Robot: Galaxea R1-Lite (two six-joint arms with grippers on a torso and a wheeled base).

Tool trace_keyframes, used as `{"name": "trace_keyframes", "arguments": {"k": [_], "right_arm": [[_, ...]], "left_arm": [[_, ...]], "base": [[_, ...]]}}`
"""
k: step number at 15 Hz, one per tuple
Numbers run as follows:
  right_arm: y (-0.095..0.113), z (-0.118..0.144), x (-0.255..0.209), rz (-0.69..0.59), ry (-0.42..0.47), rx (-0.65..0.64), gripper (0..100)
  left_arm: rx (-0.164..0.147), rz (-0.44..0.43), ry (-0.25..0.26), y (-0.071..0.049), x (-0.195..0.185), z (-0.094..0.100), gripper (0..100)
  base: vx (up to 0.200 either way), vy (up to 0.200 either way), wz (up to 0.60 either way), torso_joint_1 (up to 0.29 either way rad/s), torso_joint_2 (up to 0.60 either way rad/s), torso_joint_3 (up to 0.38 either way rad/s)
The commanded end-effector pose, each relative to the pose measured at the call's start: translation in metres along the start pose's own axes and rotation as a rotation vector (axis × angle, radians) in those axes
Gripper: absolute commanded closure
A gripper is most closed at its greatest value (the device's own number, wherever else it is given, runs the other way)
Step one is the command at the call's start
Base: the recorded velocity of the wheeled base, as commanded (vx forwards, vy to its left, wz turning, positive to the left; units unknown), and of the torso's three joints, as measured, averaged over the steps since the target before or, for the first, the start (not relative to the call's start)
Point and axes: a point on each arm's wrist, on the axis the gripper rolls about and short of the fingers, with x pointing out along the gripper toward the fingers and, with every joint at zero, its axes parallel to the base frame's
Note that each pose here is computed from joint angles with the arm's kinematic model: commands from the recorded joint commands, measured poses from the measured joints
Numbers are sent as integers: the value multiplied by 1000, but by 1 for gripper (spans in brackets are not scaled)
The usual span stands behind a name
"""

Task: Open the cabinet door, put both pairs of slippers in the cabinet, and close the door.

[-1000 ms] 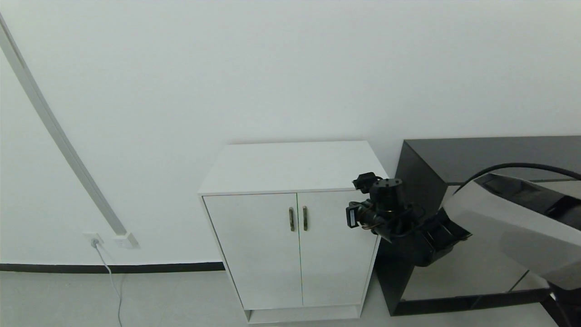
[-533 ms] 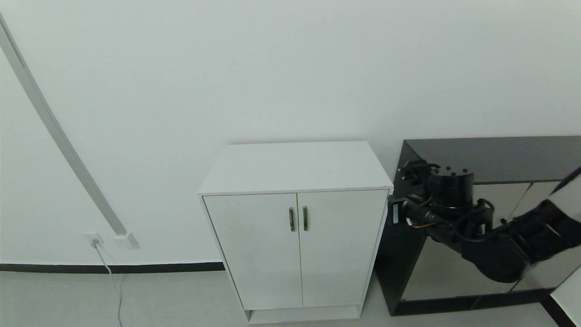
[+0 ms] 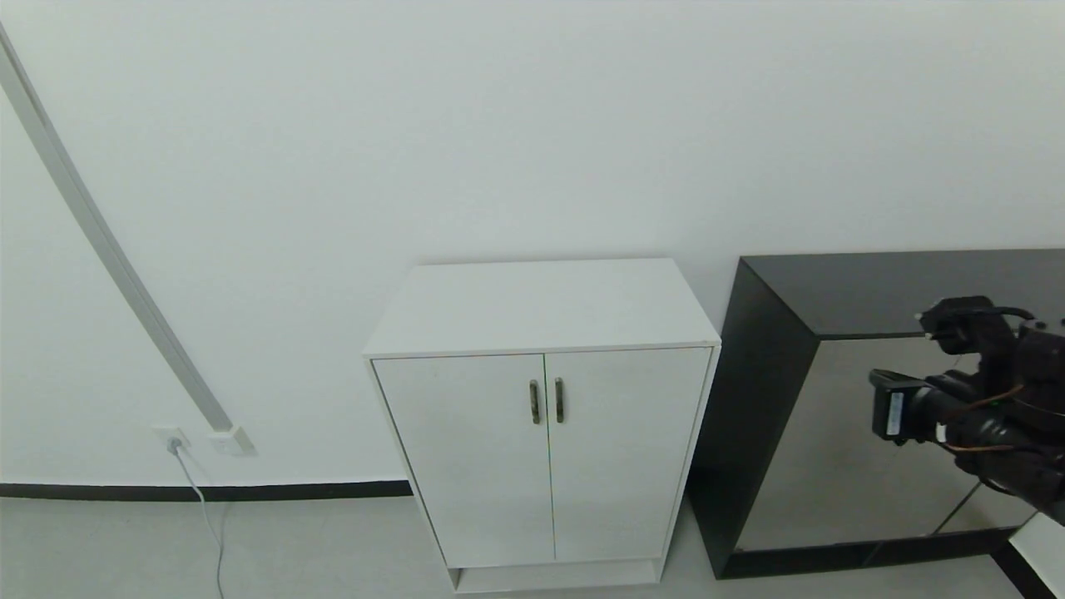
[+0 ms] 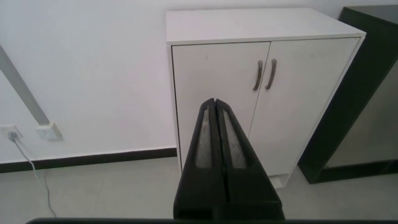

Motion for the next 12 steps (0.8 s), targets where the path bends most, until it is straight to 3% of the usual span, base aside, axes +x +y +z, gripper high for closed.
{"name": "trace_keyframes", "arguments": {"k": [1,5,12], "right_arm": [[-25,0,-38,-74,-58,3,100],[-38,-14,-78,-116,-75,1,100],[-44,-42,-153,-62,-11,-9,100]], "left_arm": [[0,0,1,0,0,0,100],[0,0,1,0,0,0,100],[-1,2,1,0,0,0,100]], "base": [[0,0,0,0,0,0],[0,0,0,0,0,0],[0,0,0,0,0,0]]}}
